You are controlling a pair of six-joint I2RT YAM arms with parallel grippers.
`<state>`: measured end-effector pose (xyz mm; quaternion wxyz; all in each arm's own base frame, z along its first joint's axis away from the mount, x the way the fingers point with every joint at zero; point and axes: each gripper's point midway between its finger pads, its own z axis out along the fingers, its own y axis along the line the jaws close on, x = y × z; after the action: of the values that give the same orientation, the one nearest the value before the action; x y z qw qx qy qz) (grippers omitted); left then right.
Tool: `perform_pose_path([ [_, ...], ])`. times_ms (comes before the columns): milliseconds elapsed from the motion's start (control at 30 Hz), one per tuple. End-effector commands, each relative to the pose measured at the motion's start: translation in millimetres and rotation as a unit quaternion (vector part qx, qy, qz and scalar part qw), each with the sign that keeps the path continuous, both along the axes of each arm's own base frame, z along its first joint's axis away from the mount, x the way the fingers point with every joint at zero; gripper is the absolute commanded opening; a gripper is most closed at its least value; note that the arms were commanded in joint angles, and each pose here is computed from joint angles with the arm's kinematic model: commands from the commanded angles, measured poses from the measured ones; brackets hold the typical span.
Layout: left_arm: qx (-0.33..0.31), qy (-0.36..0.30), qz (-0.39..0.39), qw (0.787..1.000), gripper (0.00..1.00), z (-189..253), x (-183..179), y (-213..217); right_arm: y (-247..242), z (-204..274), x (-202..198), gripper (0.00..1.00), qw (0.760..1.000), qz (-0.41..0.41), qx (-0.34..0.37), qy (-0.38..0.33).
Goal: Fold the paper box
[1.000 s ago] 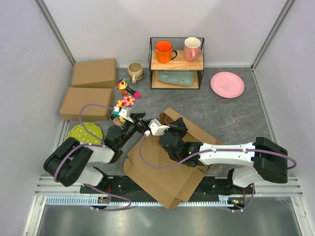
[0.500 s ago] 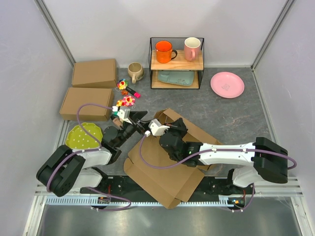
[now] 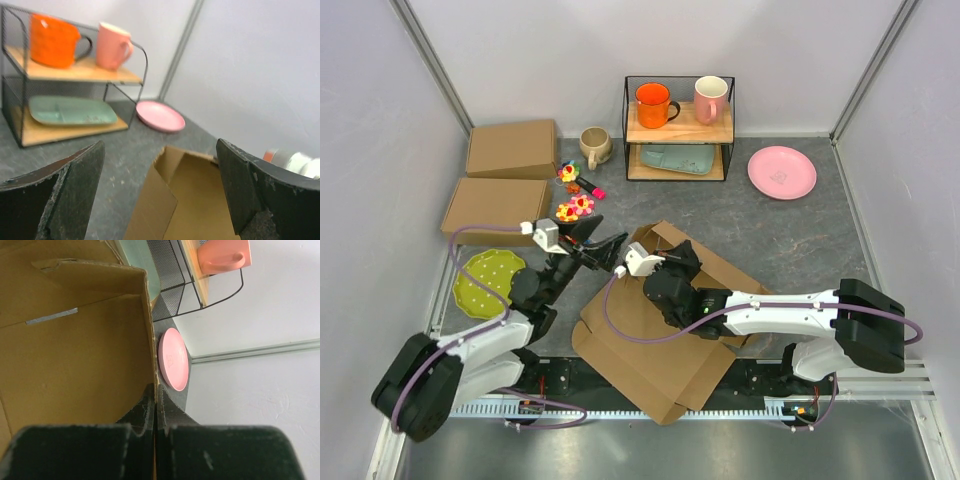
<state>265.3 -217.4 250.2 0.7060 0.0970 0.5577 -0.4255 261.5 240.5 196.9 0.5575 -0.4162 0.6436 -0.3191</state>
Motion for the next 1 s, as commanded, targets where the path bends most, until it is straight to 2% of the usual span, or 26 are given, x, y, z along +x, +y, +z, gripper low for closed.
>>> perform_pose_path([
  [0,-0.020,0.002,0.110,0.994,0.97,15.1,16.7,40.2,6.0,6.9,-0.4,0.00,1.000,0.001,0.023,-0.011],
  [100,-0.020,0.036,0.168,0.985,0.94,3.2,29.3,58.5,5.4,1.3,-4.7,0.00,1.000,0.004,-0.005,-0.024],
  [167,0.033,0.102,0.184,0.977,0.93,-32.4,43.9,55.8,5.3,-2.1,-7.0,0.00,0.999,0.007,-0.018,-0.027],
  [200,0.043,0.108,0.186,0.976,0.92,-25.3,53.1,50.8,6.3,-2.5,-7.3,0.00,0.999,0.009,-0.024,-0.031],
  [267,0.094,0.157,0.180,0.966,0.91,-57.8,63.0,42.1,5.9,-5.9,-8.5,0.00,0.999,0.009,-0.033,-0.032],
  [467,0.100,0.163,0.119,0.974,0.89,-72.6,60.2,17.7,2.2,-9.8,-10.2,0.00,0.999,-0.002,-0.037,-0.028],
  [633,0.104,0.159,0.038,0.981,0.88,-74.1,44.0,-10.4,1.4,-9.5,-11.1,0.00,0.999,-0.003,-0.036,-0.025],
  [800,0.133,0.142,0.008,0.981,0.90,-76.6,29.8,-25.1,3.6,-2.6,-10.8,0.00,0.999,0.000,-0.026,-0.026],
  [967,0.140,0.146,0.013,0.979,0.91,-85.2,22.0,-24.0,5.1,1.8,-9.8,0.00,0.999,0.004,-0.017,-0.026],
])
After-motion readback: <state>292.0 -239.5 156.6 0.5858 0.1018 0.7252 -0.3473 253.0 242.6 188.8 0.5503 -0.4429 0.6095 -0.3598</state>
